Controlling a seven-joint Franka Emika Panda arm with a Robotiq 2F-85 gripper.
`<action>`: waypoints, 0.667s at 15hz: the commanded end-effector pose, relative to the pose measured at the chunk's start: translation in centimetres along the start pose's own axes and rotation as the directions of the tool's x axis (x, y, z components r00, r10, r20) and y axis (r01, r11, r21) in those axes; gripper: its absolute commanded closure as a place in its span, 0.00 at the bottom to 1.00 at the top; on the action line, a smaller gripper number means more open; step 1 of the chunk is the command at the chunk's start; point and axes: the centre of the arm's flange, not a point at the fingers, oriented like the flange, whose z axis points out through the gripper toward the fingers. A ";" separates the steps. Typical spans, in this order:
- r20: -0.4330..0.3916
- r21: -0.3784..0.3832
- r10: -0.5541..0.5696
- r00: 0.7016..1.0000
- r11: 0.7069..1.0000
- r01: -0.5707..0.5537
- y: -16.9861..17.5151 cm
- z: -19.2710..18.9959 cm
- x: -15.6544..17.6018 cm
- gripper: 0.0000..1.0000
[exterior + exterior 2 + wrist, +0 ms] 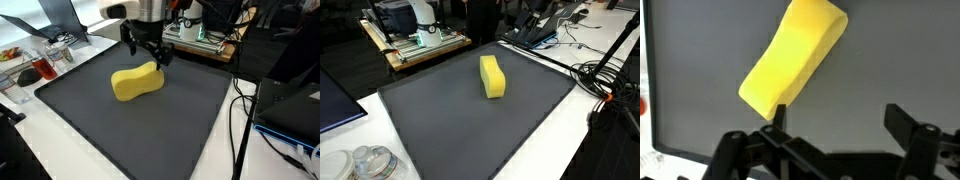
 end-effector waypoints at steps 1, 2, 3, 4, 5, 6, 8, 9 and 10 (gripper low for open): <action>0.023 -0.005 0.191 0.981 0.982 -0.191 1.8 0.1 -4.5 0.00; 0.030 0.008 0.228 0.973 0.973 -0.229 2.4 0.1 -5.1 0.00; 0.036 0.019 0.251 0.967 0.968 -0.251 3.1 0.1 -5.6 0.00; 0.044 0.042 0.269 0.962 0.962 -0.271 4.0 0.2 -6.2 0.00; 0.060 0.066 0.284 0.957 0.955 -0.288 5.2 0.5 -6.7 0.00; 0.081 0.095 0.285 0.955 0.952 -0.292 6.2 0.7 -7.2 0.00; 0.110 0.173 0.319 0.941 0.927 -0.334 9.1 2.0 -7.6 0.00; 0.121 0.214 0.332 0.935 0.911 -0.351 10.3 2.7 -7.7 0.00; 0.128 0.271 0.339 0.932 0.892 -0.362 11.5 3.7 -7.9 0.00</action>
